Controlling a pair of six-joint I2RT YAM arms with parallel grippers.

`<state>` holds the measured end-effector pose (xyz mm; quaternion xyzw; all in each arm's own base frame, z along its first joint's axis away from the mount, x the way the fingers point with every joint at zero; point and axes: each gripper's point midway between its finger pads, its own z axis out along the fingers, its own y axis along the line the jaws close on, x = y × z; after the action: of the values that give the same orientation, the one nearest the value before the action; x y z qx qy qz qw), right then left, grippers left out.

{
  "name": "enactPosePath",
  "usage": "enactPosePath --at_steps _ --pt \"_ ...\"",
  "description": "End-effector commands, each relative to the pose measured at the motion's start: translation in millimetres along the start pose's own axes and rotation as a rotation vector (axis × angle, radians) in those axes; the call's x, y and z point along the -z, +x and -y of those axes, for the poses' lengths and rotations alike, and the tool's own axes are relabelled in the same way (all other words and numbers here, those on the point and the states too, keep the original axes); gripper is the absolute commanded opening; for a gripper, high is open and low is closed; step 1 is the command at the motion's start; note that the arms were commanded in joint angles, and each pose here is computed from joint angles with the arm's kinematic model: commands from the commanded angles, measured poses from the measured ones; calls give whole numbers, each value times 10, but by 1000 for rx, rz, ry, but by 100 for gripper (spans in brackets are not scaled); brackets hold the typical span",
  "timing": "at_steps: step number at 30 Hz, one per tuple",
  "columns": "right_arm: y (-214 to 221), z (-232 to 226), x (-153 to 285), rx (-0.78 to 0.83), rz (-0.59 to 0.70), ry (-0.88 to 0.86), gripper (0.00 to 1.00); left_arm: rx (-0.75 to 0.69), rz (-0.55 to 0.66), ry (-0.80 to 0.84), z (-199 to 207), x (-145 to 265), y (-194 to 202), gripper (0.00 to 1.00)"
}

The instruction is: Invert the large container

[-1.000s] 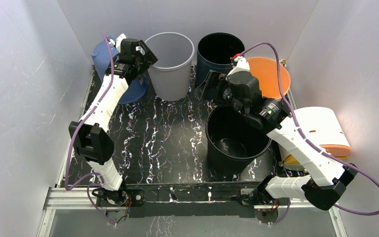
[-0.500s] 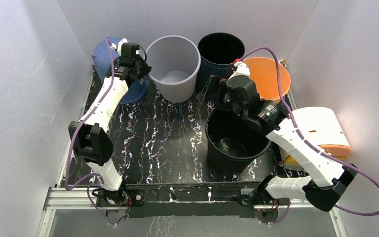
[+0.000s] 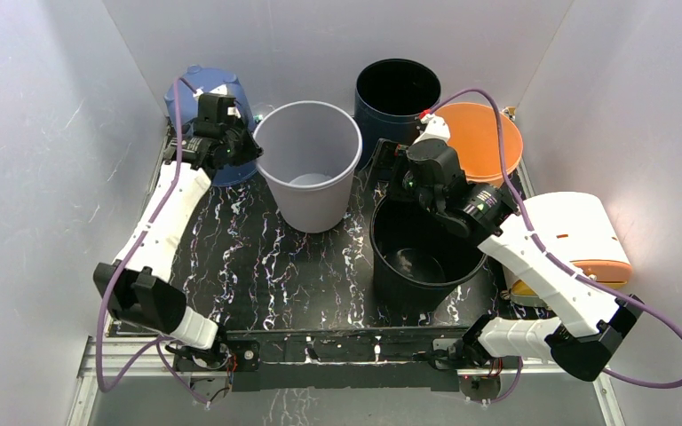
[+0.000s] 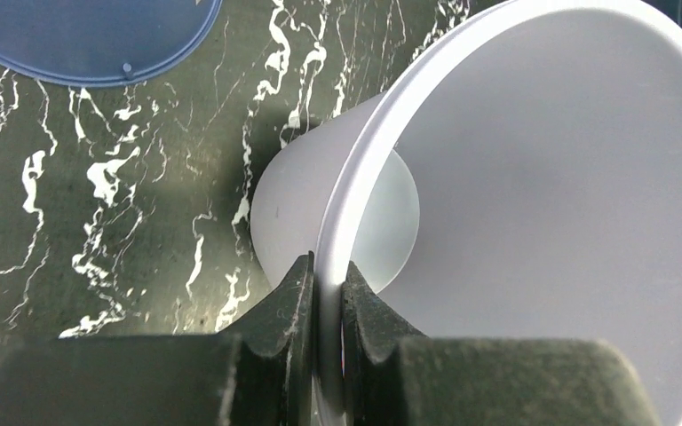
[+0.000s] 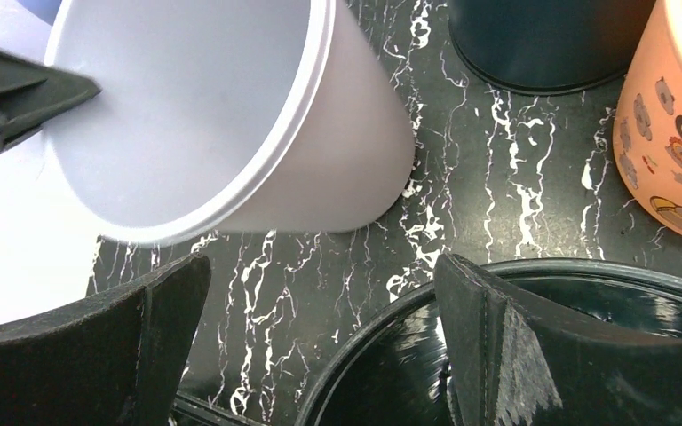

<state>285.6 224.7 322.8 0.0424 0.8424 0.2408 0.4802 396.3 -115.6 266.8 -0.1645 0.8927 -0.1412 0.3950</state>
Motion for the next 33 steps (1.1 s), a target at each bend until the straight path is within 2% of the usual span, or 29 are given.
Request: enactPosePath --at_steps 1,6,11,12,13,14,15,16,17,19,23,27,29,33 --pt "-352 -22 100 -8 132 9 98 -81 -44 109 150 508 20 0" --pt "-607 -69 150 5 227 3 98 -197 -113 91 25 620 165 0" --pt "-826 -64 205 -1 310 26 98 -195 -162 100 -25 553 352 0" --pt "-855 -65 218 -2 321 27 98 -194 -165 92 -43 546 358 3" --pt "-879 -68 232 -1 330 28 98 -199 -163 85 -55 551 348 18" --pt "-897 -64 249 -1 336 30 98 -210 -163 77 -69 565 339 44" --pt "-910 -57 264 0 342 30 98 -221 -164 69 -81 580 325 64" --pt "-922 -50 293 -3 350 28 98 -234 -161 64 -80 607 291 78" --pt "-936 -41 322 -9 362 24 98 -243 -161 54 -87 613 264 87" --pt "-952 -27 384 -16 388 6 98 -245 -149 46 -62 638 185 97" --pt "-947 6 433 -24 408 0 98 -224 -107 26 -4 707 -3 98" --pt "-945 39 437 -23 401 22 98 -238 9 -29 88 907 -250 98" --pt "-948 85 430 -20 410 44 98 -270 30 8 377 937 -169 98" --pt "-1008 225 453 2 426 136 98 -372 -61 29 966 806 366 98"
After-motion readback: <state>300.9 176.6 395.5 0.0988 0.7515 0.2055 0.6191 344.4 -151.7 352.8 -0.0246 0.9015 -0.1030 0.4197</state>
